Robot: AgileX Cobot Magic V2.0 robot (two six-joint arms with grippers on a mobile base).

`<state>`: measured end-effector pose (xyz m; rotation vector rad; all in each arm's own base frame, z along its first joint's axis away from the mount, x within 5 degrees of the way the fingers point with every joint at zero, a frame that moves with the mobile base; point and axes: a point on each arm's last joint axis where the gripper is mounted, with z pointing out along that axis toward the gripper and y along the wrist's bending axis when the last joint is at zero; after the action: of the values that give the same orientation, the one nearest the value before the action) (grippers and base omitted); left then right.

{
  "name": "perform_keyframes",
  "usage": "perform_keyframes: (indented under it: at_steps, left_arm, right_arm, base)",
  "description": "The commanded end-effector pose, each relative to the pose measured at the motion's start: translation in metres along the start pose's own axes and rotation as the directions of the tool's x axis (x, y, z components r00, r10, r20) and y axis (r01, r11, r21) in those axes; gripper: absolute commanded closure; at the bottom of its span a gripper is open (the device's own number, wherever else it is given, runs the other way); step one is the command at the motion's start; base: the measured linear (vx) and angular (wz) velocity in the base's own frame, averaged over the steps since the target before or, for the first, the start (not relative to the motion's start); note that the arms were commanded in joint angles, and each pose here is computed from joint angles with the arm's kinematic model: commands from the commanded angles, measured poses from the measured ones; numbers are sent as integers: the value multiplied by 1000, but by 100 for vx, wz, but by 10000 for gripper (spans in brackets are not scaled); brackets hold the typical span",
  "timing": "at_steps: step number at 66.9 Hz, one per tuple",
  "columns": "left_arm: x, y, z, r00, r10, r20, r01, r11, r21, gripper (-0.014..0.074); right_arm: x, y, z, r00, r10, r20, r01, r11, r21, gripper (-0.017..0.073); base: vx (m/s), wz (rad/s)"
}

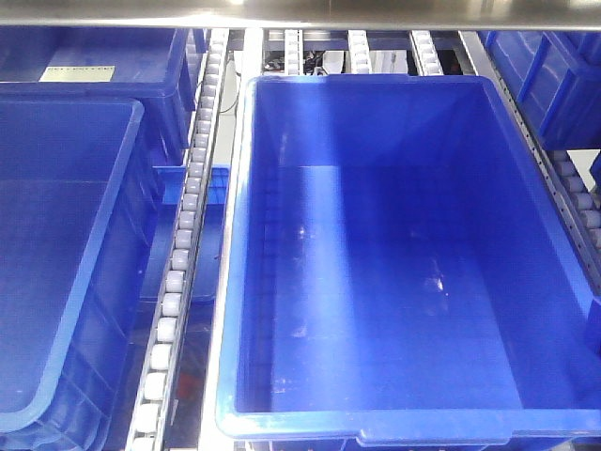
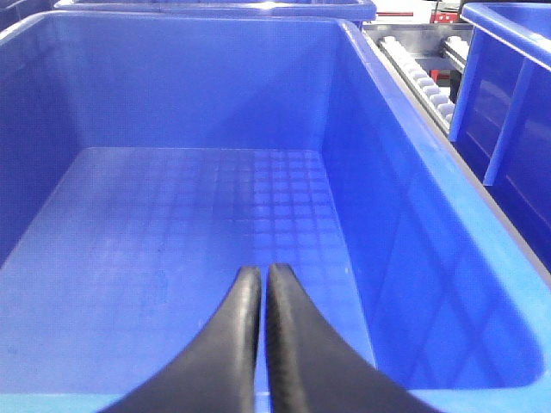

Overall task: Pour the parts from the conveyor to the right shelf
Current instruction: 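Stop in front of the empty blue bin on the shelf, then lower the right gripper with the block into the blue bin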

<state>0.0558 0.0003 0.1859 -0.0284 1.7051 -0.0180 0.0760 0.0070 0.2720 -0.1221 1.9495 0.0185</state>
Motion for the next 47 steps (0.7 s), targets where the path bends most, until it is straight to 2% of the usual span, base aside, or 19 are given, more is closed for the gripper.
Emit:
perform_keyframes:
  at_steps: [1, 6, 13, 24, 28, 36, 47]
  left_arm:
    - [-14, -1, -3, 994, -16, 109, 15, 1000, 12, 600]
    - [-14, -1, -3, 994, -16, 109, 15, 1000, 12, 600]
    - [-14, -1, -3, 994, -16, 109, 15, 1000, 12, 600]
    - [-14, -1, -3, 994, -16, 109, 15, 1000, 12, 600]
    - [-14, -1, -3, 994, -16, 109, 15, 1000, 12, 600]
    - [-14, -1, -3, 994, -16, 109, 15, 1000, 12, 600]
    - [-14, -1, -3, 994, -16, 109, 15, 1000, 12, 600]
  right_arm:
    - [-21, -4, -4, 989, -4, 146, -2, 999, 44, 564]
    - [-32, -6, -5, 986, -5, 166, -4, 999, 52, 564]
    - [-49, -8, 2, 991, 22, 129, -28, 999, 41, 564]
    - [-78, -13, 30, 998, 56, 14, -56, 998, 21, 564]
    - [-86, -11, 44, 999, 40, -30, -40, 999, -8, 564]
    - [-99, 5, 70, 996, -19, -90, 9, 995, -101, 564]
    - [-112, 31, 115, 980, -39, -195, 2, 983, -185, 564]
  base:
    - [0, 0]
    - [0, 0]
    - [0, 0]
    - [0, 0]
    - [0, 0]
    - [0, 0]
    - [0, 0]
